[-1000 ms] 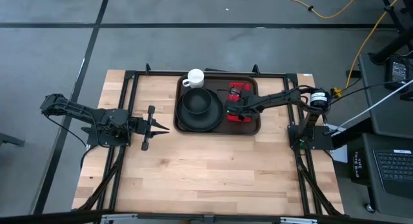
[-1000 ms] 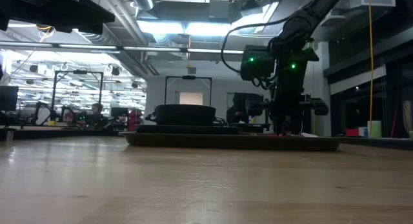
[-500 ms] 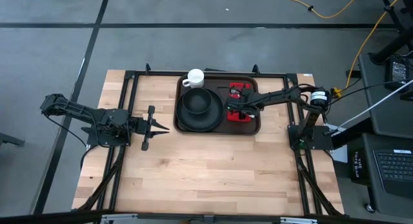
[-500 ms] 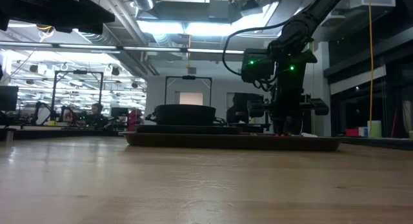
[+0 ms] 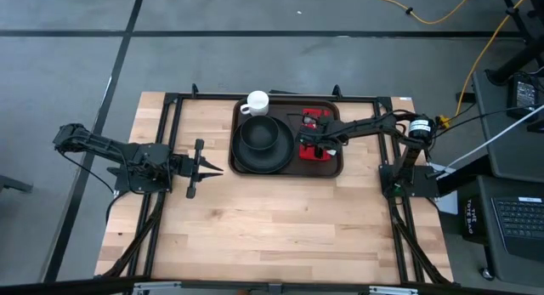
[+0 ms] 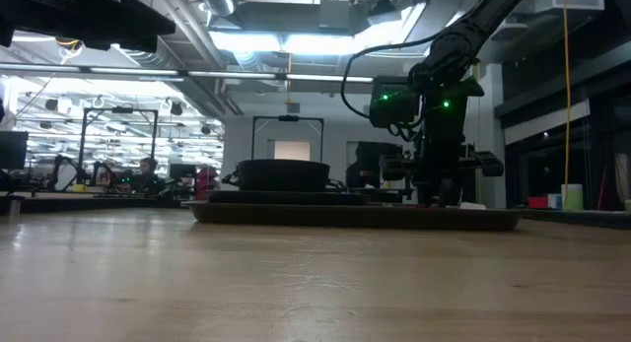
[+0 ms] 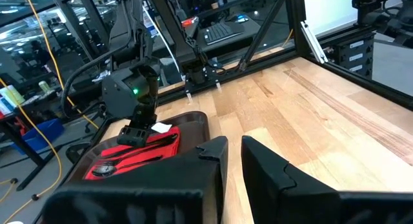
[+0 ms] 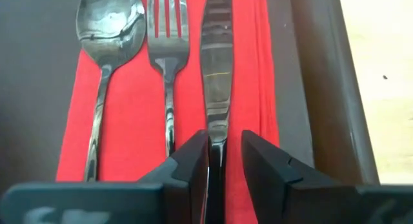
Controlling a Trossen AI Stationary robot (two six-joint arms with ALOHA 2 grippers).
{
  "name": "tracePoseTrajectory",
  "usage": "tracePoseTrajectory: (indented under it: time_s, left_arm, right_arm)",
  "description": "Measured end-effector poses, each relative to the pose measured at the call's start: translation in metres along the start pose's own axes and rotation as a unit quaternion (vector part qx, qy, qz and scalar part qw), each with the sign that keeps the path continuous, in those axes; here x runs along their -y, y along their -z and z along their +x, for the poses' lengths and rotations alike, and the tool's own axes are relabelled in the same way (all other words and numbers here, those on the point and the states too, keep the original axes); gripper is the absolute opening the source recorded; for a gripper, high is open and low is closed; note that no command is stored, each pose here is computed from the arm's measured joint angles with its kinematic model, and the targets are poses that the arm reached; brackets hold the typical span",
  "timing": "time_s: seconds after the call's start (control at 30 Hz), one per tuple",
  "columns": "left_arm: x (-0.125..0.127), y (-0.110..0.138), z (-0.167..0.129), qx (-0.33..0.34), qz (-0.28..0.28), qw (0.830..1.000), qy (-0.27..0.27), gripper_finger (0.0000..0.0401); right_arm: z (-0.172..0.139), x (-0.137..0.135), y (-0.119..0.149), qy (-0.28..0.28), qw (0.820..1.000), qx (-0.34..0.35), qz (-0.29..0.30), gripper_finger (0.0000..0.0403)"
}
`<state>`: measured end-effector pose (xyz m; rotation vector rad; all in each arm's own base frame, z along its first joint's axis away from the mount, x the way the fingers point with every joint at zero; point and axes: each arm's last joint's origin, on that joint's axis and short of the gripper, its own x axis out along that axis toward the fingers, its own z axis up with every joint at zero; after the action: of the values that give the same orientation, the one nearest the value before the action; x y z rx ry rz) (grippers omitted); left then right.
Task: Set up tray
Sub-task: Put the black dinner knife on top of the red napkin on the right side of the fork, then return to Home Position
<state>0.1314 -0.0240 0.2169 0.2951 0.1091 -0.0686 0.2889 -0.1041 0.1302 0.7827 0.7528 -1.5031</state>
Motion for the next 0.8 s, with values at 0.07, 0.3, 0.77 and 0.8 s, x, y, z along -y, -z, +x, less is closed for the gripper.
tracePoseTrajectory:
  time_s: [0.07,0.3,0.77,0.8]
  left_arm:
    - [0.0,0.0,0.0,0.0,0.0,1.0,0.0,0.004]
    - [0.0,0.0,0.0,0.0,0.0,1.0,0.0,0.0036]
    - [0.0,0.0,0.0,-0.001,-0.025,1.0,0.0,0.0036]
    - [0.0,0.0,0.0,-0.001,-0.028,1.0,0.001,0.0036]
  right_arm:
    - [0.0,0.0,0.0,0.0,1.0,0.0,0.0,0.0096]
    - [0.0,0.002,0.001,0.011,1.0,-0.003,-0.009,0.0083]
    - [-0.039,0.012,-0.021,-0.048,0.999,0.008,-0.023,0.0082]
    - [-0.043,0.013,-0.023,-0.058,0.998,0.009,-0.028,0.0082]
